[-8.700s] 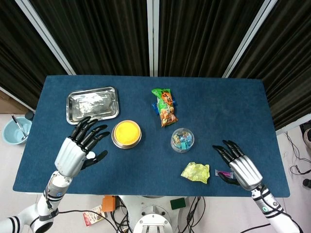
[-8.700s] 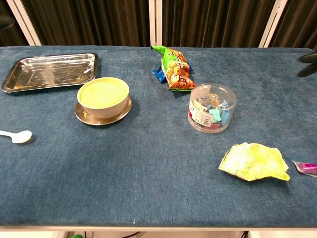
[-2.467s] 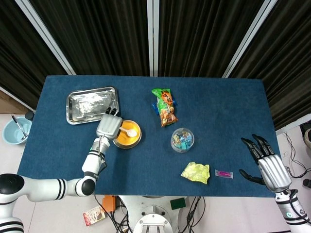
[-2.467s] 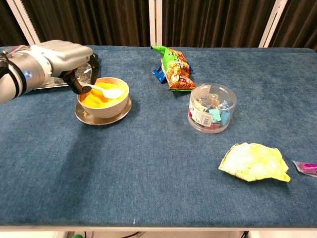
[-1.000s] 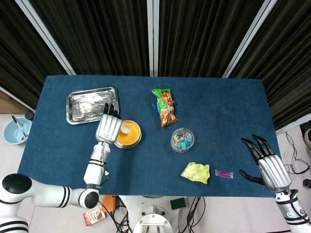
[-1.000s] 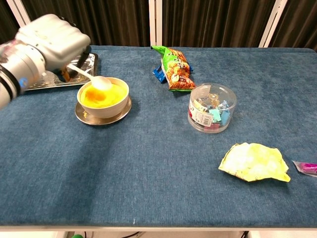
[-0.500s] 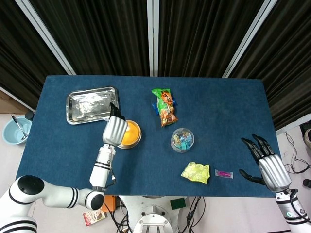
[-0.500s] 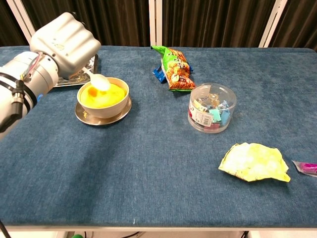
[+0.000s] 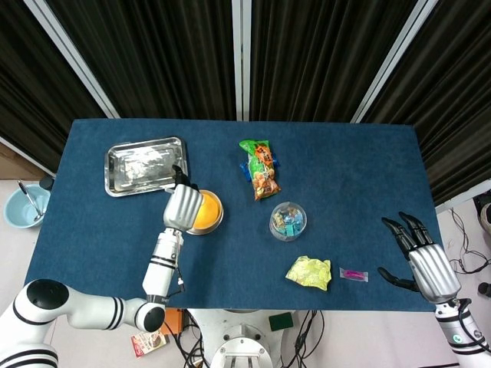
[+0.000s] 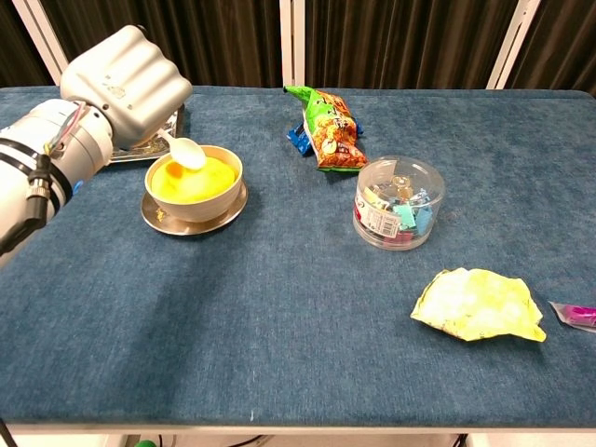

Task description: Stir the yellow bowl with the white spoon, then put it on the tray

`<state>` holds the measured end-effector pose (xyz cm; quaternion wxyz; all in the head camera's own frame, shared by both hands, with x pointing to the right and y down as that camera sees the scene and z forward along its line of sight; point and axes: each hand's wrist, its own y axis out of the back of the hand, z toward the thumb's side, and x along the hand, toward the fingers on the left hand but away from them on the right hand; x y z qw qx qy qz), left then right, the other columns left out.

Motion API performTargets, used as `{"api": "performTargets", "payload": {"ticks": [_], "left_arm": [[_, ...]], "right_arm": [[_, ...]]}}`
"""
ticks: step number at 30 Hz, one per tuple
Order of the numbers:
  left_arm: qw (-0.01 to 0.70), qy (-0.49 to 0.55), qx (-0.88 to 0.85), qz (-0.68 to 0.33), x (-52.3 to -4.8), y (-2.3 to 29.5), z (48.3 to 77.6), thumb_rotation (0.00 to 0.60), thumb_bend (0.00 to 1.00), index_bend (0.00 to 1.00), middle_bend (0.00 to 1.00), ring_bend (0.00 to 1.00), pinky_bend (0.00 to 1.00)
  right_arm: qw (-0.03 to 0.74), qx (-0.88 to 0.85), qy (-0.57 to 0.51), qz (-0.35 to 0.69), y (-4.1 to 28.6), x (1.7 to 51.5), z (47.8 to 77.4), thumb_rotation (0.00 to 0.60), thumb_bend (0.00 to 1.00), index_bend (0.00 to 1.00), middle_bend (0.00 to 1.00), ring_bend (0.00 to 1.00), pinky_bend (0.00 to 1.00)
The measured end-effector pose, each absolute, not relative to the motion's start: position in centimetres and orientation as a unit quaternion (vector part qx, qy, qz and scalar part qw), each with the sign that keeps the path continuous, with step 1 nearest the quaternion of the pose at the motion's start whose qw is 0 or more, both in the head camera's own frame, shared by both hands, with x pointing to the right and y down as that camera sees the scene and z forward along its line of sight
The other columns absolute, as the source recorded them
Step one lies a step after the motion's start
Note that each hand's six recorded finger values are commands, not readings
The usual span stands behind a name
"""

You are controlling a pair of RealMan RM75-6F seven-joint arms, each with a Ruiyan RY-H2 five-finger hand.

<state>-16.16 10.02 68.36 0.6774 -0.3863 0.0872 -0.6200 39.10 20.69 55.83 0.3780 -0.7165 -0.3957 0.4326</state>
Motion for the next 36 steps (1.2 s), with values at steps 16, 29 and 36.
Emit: {"api": "performTargets", "payload": {"ticks": [16,29,36], "left_arm": [[0.714,0.009,-0.334,-0.615,-15.7,10.5,67.6,0.600,0.45,0.59,0.54,0.37,0.23],[0.737,-0.026,-0.286,-0.611,-15.4,11.0,68.9,0.600,0.45,0.60,0.54,0.37,0.23],[0.745,-0.036,-0.288,-0.601,-14.6,12.0,69.6,0.600,0.45,0.60,0.54,0.37,0.24]], "right_arm": [[0.373,-0.717,-0.398,0.435,20.7,39.3,56.1,0.600,0.17,0.06,0.14,0.00,0.10],[0.369,-0.717,-0.398,0.437,20.8,39.4,56.2,0.600,0.18,0.06,0.14,0.00,0.10],[0.368,-0.717,-0.398,0.438,20.7,39.5,56.2,0.600,0.17,0.06,0.14,0.00,0.10]]}}
